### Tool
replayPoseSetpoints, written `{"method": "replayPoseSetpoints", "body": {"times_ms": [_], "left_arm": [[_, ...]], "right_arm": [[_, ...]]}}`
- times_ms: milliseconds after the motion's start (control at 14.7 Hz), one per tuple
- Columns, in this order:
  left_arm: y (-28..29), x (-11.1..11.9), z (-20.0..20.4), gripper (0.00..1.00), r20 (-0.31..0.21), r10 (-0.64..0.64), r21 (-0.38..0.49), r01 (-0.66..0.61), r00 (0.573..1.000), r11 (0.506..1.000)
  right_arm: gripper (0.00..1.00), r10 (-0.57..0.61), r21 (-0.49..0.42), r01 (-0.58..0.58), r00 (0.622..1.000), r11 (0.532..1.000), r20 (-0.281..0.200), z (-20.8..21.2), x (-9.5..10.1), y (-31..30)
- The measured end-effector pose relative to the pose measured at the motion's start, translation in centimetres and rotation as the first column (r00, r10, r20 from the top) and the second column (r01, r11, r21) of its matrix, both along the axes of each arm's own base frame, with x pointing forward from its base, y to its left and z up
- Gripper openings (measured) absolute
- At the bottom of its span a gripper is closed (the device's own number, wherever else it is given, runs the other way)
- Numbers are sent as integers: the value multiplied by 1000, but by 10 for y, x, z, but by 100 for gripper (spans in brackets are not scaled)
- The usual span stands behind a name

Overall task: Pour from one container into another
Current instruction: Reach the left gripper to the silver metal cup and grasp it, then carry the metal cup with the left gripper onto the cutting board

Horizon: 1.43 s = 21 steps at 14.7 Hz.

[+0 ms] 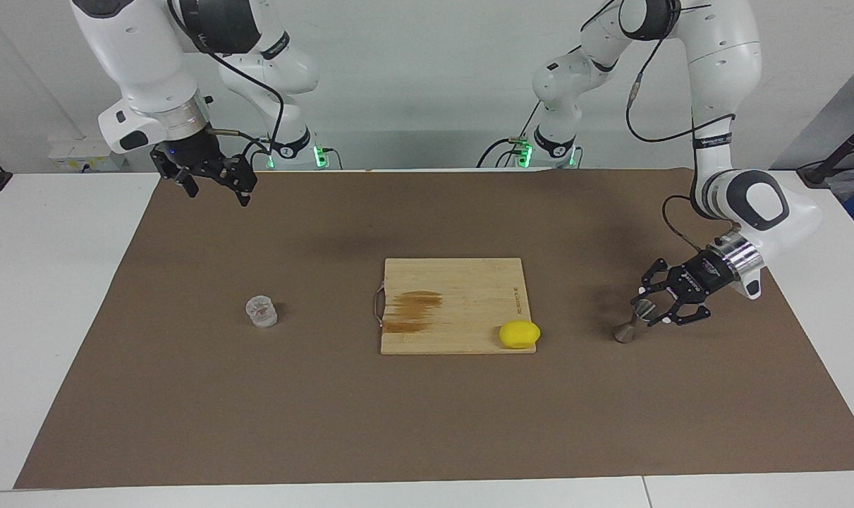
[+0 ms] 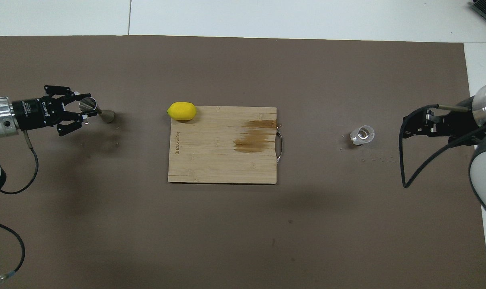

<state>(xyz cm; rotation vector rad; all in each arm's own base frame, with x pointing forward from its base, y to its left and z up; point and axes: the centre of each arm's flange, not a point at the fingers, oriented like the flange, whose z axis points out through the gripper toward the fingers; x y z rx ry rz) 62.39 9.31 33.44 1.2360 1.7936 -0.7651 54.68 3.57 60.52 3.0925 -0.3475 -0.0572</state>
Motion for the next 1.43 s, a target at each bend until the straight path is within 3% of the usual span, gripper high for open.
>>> {"method": "replayPoseSetpoints", "body": {"times_ms": [340, 679, 815, 1019, 1222, 1426], "left_arm": [[-23, 22, 54, 51, -11, -25, -58, 24, 1000, 998], [-141, 27, 114, 51, -26, -118, -69, 116, 993, 991], [-204, 22, 122, 51, -30, -152, -58, 150, 988, 987], [-297, 11, 120, 51, 3, -125, -55, 125, 992, 991], [-372, -10, 109, 51, 35, -48, -15, 48, 998, 999], [-421, -36, 89, 51, 53, 29, 32, -31, 998, 999]], "right_arm": [[100, 0, 0, 0, 1000, 1000, 0, 0, 0, 0], [100, -30, 1, 30, 999, 1000, 20, 2, 2, -3], [100, -77, 1, 77, 997, 997, 26, 2, 3, -5], [100, -202, -3, 202, 979, 979, 19, -4, 4, -16], [100, -325, 2, 325, 945, 946, 15, -15, 9, -40], [100, -465, 41, 466, 885, 884, -19, -33, 19, -49]]}}
